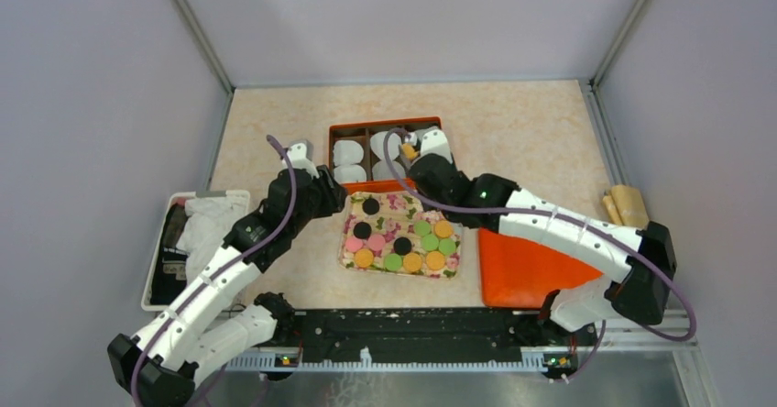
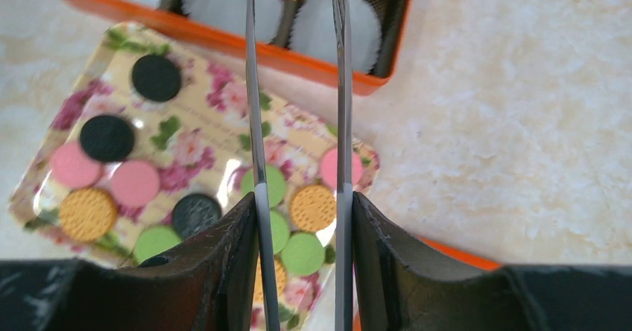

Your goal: Pack the cookies

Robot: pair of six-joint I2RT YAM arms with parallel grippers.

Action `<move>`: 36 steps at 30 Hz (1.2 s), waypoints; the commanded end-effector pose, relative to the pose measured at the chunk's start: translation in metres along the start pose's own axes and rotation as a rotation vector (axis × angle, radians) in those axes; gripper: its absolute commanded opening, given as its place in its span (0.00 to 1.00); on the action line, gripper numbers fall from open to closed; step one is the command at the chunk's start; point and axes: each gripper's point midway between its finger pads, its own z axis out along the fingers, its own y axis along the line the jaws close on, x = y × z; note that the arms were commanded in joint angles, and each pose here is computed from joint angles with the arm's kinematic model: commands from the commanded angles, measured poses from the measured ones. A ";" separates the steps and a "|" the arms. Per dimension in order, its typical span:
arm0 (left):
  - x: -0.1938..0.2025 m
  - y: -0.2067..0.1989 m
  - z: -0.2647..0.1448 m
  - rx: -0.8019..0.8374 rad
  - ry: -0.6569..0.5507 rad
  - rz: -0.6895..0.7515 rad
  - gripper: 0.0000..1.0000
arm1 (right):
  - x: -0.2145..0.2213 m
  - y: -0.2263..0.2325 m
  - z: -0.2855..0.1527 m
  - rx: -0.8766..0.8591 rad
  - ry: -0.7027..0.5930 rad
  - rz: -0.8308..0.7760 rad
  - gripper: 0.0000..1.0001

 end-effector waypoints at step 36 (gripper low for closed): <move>-0.007 -0.001 0.006 -0.006 -0.031 0.019 0.49 | -0.047 -0.074 0.139 0.194 0.042 0.086 0.45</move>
